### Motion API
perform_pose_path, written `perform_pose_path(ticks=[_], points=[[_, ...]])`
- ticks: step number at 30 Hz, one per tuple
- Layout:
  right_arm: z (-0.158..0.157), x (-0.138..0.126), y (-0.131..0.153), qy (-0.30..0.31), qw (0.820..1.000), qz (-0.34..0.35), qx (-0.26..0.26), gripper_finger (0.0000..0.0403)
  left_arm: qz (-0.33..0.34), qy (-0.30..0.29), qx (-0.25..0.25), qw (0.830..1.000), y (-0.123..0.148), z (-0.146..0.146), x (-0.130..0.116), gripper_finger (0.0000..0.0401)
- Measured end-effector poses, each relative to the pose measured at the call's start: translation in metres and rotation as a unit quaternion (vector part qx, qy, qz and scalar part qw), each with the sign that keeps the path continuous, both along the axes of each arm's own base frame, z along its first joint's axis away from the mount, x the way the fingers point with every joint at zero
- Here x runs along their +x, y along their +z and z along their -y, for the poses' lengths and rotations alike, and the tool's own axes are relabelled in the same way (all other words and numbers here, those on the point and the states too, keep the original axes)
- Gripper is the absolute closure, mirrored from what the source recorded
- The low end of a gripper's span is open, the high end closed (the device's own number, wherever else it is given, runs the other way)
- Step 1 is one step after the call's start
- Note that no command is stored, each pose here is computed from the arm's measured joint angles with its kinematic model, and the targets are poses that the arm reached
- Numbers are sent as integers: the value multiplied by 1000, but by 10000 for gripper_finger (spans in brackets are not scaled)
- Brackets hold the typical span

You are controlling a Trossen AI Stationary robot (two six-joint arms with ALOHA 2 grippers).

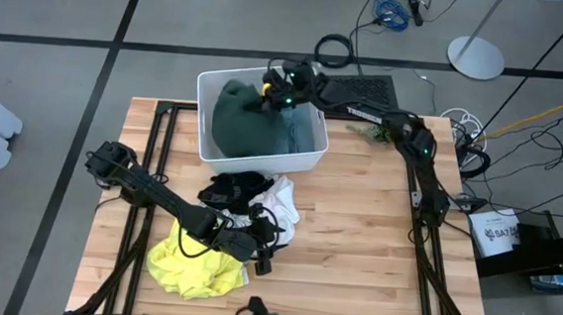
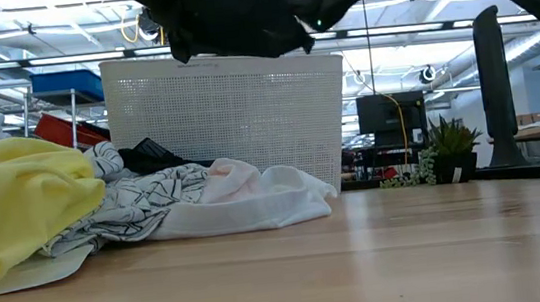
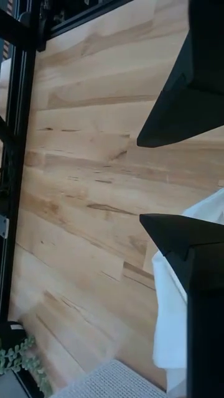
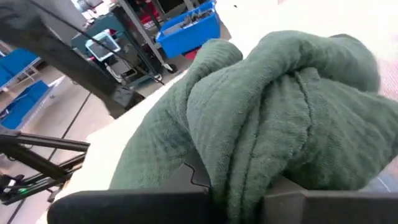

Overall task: Fold laundry
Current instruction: Put the folded green polo shirt into the white laundry bin

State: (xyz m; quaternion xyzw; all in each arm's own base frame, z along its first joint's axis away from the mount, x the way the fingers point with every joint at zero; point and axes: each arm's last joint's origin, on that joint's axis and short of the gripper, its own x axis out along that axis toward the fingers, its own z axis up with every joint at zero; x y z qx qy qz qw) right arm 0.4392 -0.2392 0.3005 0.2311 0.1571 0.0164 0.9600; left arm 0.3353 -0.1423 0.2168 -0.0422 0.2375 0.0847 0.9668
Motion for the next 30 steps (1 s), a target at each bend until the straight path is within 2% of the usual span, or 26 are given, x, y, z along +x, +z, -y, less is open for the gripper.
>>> perform_pose_path(ticks=[4, 8, 12, 17, 24, 30], points=[[10, 3, -22, -12, 999, -23, 22, 377, -1, 0, 0, 1000, 0, 0, 0, 205], [17, 3, -31, -20, 999, -33, 30, 334, -1, 0, 1, 1000, 0, 0, 0, 205], [22, -3, -41, -38, 995, -75, 60, 292, -1, 0, 1, 1000, 0, 0, 0, 205], [25, -11, -44, -38, 992, -105, 61, 237, -1, 0, 1, 1000, 0, 0, 0, 205], [17, -20, -1, -22, 998, -55, 20, 170, -1, -4, -2, 1000, 0, 0, 0, 205], [9, -38, 49, -18, 999, -21, -32, 150, -1, -4, -2, 1000, 0, 0, 0, 205]])
